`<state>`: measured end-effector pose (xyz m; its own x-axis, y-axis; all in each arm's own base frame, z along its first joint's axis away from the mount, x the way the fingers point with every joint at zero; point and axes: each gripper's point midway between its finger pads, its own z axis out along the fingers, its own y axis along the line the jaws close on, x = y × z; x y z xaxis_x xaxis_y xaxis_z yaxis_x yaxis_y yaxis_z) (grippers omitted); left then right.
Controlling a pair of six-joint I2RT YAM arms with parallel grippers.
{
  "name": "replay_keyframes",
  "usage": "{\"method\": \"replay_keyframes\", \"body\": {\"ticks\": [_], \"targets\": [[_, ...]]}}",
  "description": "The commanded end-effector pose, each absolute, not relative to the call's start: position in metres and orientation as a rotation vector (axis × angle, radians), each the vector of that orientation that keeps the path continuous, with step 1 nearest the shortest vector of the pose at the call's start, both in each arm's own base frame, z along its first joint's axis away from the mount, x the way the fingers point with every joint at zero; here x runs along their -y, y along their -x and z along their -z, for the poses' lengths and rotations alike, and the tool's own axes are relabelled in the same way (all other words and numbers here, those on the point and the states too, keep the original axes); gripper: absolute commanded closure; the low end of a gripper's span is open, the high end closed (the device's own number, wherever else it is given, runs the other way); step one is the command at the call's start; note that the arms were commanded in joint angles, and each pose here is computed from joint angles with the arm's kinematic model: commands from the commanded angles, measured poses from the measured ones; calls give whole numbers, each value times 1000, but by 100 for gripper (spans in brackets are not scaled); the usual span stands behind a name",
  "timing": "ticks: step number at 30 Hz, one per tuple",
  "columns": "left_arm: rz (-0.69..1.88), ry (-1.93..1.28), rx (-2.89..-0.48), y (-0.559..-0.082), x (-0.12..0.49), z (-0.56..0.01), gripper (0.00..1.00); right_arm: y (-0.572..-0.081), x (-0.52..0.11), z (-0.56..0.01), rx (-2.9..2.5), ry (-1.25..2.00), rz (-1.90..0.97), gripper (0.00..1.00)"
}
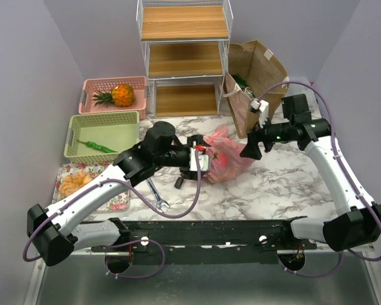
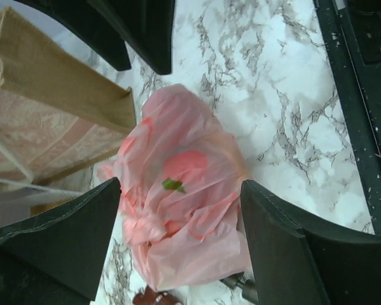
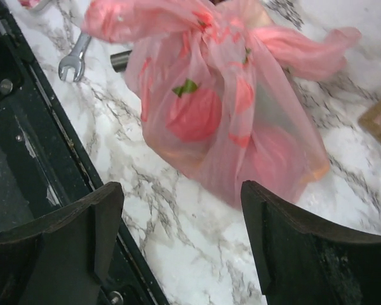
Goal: Untie the knot of the grocery bags and take out the mixed food
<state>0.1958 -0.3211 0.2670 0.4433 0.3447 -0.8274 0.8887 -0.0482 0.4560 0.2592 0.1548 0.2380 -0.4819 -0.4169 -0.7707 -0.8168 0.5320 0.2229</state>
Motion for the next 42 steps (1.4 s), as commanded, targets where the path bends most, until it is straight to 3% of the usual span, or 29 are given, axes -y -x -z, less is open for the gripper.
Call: {"method": "replay_keyframes", "body": {"ticks": [1, 7, 11, 14, 19, 24, 29, 31, 36, 42], "targets": [[735, -1525, -1380, -217, 289, -242, 26, -286, -191, -228, -2016, 1066, -763, 19], [738, -1193, -1627, -283, 249, -262, 32, -327, -215, -217, -1999, 1043, -710, 22], [697, -1136, -1696, -300, 236, -255, 36, -319, -226, -184, -2019, 1226, -698, 35], [709, -1144, -1728, -302, 236, -249, 42, -286, -227, -147, -2047, 1410, -664, 51], [763, -1200, -1709, -296, 243, -244, 55, -249, -197, -95, -2100, 1565, -556, 98], [770, -1355, -1612, -272, 258, -227, 62, -233, -179, -84, -2017, 1606, -465, 99], [780, -1454, -1478, -253, 287, -228, 41, -239, -184, -94, -1912, 1587, -443, 99], [760, -1492, -1445, -252, 300, -227, 38, -240, -184, -95, -1906, 1584, -435, 99], [751, -1526, -1375, -258, 326, -233, 41, -245, -187, -102, -1885, 1542, -427, 99], [733, -1547, -1403, -276, 344, -214, 53, -245, -190, -115, -1841, 1496, -434, 99]]}}
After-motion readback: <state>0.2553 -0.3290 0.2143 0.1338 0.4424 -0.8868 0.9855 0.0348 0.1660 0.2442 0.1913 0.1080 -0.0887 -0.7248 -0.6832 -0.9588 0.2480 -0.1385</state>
